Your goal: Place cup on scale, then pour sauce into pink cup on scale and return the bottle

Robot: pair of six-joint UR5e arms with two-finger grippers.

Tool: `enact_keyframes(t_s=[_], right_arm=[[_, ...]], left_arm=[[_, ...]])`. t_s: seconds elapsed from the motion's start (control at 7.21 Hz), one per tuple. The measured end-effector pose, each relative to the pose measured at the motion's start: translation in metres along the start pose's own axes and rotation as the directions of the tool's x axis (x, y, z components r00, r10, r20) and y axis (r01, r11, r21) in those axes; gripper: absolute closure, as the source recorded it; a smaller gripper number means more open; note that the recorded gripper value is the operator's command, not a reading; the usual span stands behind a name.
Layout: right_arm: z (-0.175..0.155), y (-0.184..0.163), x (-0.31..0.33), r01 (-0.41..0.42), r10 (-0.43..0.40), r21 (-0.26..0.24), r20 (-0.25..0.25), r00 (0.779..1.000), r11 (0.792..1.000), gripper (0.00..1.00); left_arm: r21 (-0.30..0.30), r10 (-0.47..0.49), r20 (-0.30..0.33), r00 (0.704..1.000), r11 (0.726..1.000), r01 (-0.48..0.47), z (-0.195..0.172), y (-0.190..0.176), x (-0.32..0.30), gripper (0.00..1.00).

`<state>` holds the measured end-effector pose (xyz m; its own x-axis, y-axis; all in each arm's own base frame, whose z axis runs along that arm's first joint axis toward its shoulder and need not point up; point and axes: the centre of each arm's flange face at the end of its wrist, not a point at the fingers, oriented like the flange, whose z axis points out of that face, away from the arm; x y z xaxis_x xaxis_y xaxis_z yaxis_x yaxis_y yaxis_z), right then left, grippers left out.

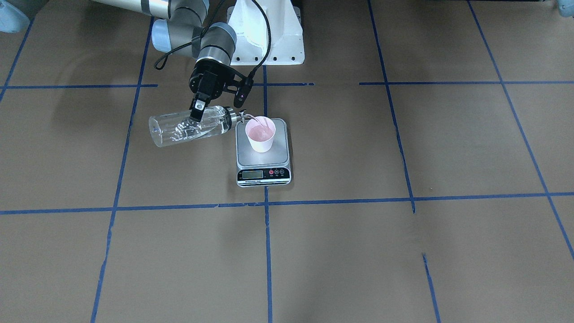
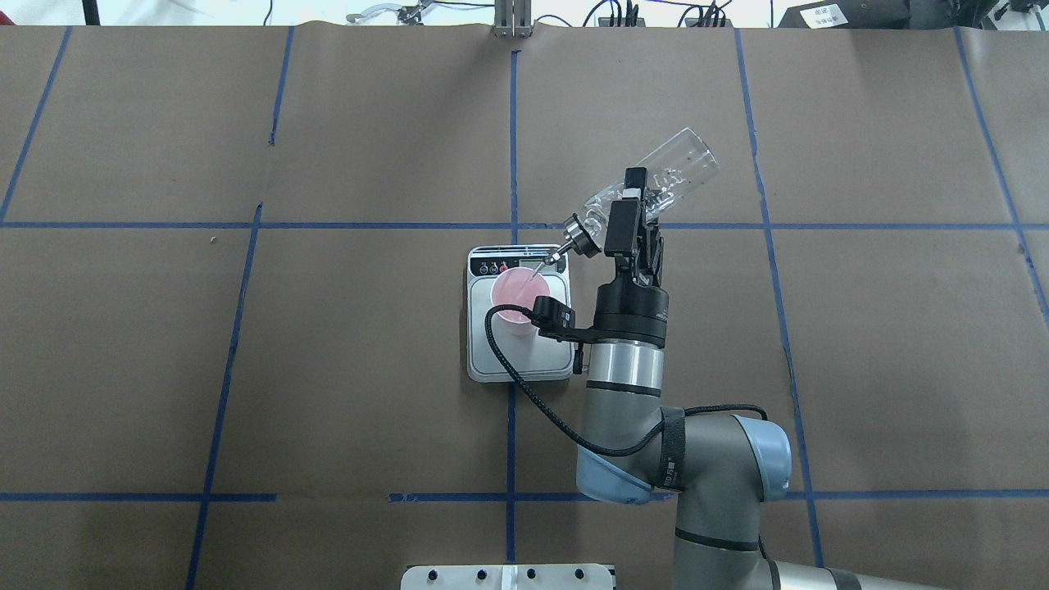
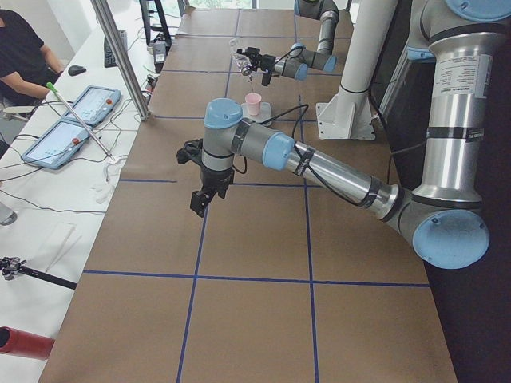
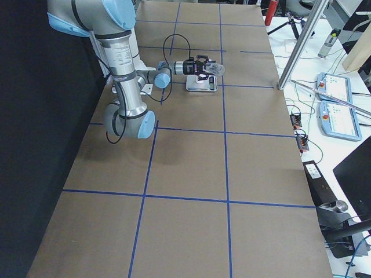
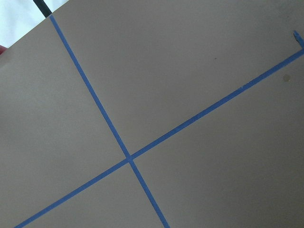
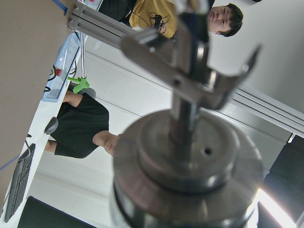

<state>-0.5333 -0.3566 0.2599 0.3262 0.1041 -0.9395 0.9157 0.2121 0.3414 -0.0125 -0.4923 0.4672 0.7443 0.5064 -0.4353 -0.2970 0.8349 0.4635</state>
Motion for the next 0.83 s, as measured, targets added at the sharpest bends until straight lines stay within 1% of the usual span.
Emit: enact_keyframes(t_s=[0.28,0.42,0.83], right_arm=[[0.0003,0.0007,-0.0019,-0.016,0.016,0.003,0.012,1.000,1.000,1.00],[0.0005,0.0021,-0.0034,-0.040,0.039,0.006,0.025,0.999,0.999,1.00],[0.0006,0.0050,-0.0032,-0.154,0.151,0.023,0.094,0.984,0.988,1.00]], left_arm=[[0.002,0.001,0.000,1.000,1.000,-0.001,-0.0014,-0.0013,0.0007,0.00],[0.003,0.002,0.000,1.000,1.000,-0.002,-0.0021,-0.0018,0.0011,0.00],[0.006,0.001,0.002,1.000,1.000,-0.001,-0.0042,-0.0024,0.0021,0.00]])
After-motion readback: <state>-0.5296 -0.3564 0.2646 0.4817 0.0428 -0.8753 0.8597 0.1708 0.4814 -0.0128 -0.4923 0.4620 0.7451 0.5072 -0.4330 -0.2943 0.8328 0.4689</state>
